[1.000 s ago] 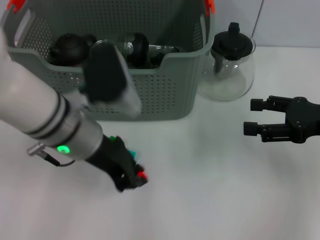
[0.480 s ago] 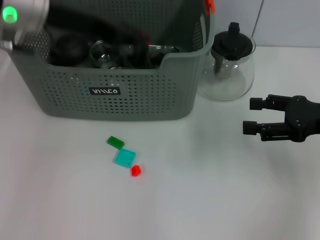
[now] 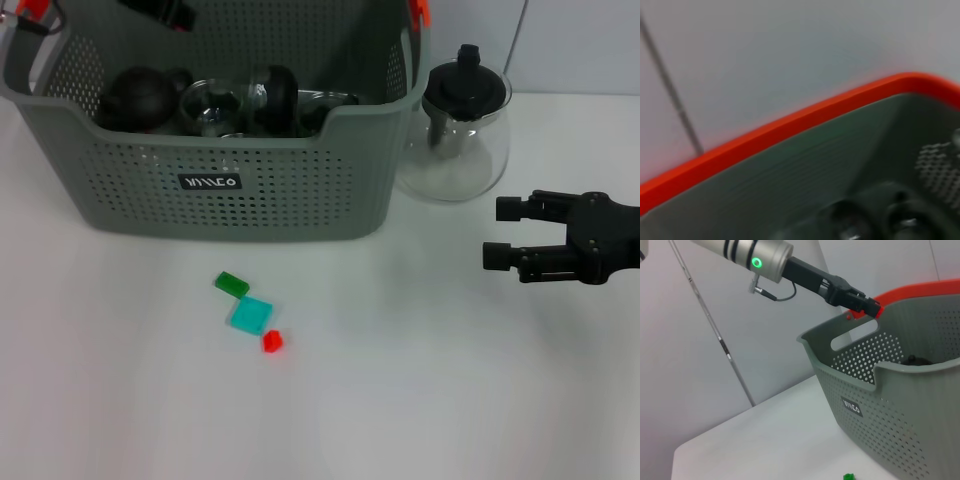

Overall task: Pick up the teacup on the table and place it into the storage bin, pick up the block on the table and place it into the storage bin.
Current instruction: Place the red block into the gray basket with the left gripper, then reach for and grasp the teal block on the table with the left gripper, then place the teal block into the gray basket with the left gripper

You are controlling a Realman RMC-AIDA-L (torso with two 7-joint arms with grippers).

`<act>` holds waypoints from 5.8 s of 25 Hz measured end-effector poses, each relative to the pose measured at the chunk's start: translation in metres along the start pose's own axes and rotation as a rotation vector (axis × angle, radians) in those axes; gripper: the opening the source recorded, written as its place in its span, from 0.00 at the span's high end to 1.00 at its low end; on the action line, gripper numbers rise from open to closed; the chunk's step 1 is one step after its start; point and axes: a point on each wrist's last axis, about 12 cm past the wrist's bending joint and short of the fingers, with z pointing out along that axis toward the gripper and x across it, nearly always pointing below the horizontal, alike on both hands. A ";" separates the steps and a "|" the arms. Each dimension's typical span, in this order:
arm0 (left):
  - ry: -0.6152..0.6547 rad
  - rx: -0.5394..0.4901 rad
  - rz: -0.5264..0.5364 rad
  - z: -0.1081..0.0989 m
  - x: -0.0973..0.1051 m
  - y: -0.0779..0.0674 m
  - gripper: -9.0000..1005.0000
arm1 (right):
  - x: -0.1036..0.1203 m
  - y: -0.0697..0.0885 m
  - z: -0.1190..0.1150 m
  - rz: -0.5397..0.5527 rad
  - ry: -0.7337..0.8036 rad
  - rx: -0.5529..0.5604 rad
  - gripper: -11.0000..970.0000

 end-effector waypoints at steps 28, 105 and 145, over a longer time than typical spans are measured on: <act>-0.465 0.794 0.189 -0.077 0.128 -0.040 0.15 | -0.005 0.001 0.005 -0.045 0.018 -0.031 0.03; 0.440 0.490 1.402 0.086 0.097 -0.146 0.24 | 0.002 0.003 0.038 0.138 0.018 -0.019 0.03; -0.112 0.589 0.444 -0.044 0.051 -0.050 0.59 | 0.001 0.002 0.032 0.104 0.014 -0.016 0.03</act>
